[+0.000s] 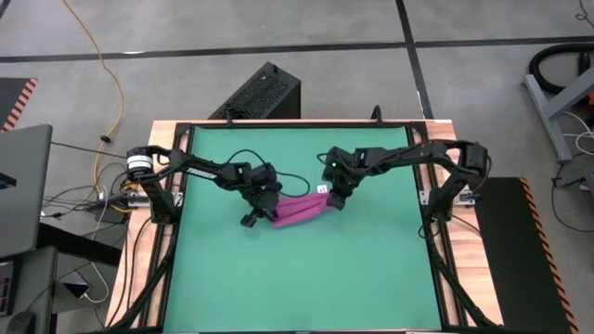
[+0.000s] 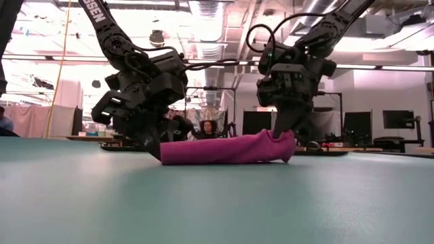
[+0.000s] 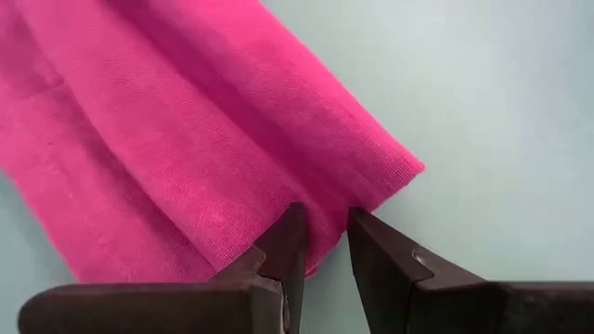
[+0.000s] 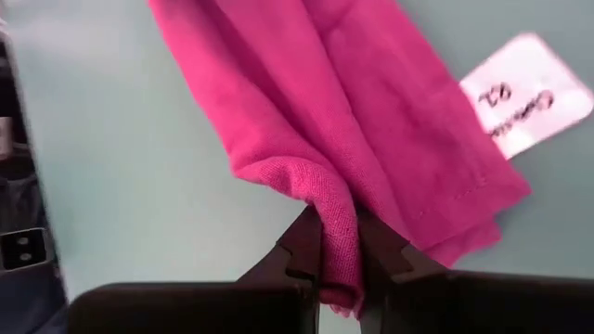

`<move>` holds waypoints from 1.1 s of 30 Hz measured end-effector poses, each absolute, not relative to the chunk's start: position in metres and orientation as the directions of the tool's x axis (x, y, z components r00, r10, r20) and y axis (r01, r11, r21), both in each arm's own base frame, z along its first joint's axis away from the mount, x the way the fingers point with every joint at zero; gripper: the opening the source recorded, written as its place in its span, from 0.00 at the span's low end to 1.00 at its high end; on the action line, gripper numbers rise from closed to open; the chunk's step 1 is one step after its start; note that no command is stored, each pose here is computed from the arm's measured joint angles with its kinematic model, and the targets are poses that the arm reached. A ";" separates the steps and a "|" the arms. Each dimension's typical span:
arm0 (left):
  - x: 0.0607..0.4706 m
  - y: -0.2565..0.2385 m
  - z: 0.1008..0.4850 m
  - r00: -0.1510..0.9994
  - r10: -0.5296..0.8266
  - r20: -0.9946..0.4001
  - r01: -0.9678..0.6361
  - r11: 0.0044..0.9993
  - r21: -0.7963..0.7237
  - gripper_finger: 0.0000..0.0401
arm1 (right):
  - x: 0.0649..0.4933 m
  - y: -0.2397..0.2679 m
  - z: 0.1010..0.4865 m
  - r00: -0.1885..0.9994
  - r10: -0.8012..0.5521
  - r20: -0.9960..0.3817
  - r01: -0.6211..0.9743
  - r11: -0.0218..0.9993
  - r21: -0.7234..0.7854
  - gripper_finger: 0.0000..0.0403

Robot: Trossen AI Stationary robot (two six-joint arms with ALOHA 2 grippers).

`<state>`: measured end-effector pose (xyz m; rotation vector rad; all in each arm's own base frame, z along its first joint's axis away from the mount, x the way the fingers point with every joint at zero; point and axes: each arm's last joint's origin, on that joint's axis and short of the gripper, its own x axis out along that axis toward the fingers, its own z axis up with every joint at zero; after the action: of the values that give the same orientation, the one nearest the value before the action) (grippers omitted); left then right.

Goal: Roll towel into tight, uniform cylinder
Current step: Roll the pink towel

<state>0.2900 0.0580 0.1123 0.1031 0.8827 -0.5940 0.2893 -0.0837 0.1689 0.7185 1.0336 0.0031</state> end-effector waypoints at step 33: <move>0.286 0.055 0.111 0.451 -0.501 -0.738 0.544 0.810 -0.218 0.18 | 0.287 -0.143 0.147 0.622 0.176 -0.763 0.507 0.652 0.564 0.12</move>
<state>0.2861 0.0553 0.1105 0.0529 0.8936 -0.6463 0.2865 -0.1435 0.1474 0.8655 0.9043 -0.2199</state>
